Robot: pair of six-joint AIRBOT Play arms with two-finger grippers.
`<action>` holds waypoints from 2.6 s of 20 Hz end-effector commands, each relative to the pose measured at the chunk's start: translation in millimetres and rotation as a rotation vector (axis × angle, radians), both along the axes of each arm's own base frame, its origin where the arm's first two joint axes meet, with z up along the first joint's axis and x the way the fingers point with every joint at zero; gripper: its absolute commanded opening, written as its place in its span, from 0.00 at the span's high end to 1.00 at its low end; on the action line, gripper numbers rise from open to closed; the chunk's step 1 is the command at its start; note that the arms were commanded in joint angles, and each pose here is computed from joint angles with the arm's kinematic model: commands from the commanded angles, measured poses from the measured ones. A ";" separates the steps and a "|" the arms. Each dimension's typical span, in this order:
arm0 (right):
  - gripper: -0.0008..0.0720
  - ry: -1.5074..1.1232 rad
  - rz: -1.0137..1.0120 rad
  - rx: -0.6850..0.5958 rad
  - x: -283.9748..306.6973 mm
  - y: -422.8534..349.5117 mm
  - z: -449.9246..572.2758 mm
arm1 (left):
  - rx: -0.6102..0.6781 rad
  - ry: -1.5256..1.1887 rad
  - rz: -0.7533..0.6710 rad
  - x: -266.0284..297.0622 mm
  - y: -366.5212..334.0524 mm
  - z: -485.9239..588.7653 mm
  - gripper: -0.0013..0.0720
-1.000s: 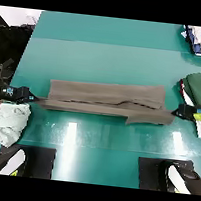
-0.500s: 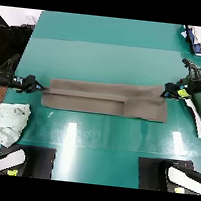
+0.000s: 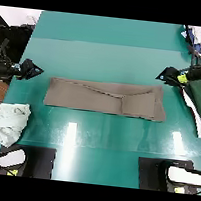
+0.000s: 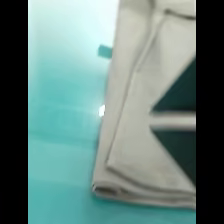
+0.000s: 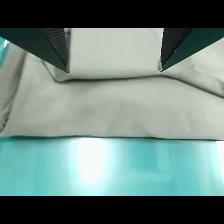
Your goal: Fold the shirts.
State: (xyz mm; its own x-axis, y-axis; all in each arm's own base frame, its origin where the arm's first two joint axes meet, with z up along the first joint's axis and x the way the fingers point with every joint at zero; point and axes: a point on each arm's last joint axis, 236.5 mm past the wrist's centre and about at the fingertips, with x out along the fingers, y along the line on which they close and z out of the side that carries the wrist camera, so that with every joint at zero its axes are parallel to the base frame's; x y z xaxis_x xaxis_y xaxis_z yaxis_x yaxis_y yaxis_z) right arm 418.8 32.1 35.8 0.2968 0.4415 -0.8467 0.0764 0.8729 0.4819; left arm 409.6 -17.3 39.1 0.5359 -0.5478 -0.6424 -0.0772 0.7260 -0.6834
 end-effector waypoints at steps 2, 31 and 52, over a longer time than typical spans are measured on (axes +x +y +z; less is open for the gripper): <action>0.12 0.124 0.058 0.073 -41.8 -25.6 -15.2 | -0.068 0.042 -0.173 -28.5 -33.4 6.1 0.95; 0.97 0.142 0.222 0.417 -59.5 21.7 -101.1 | 0.047 0.116 -0.545 -83.5 -207.5 -16.9 0.95; 0.97 -0.246 0.531 0.283 -36.0 187.0 186.4 | 0.050 0.061 -0.716 10.1 -383.9 -89.4 0.95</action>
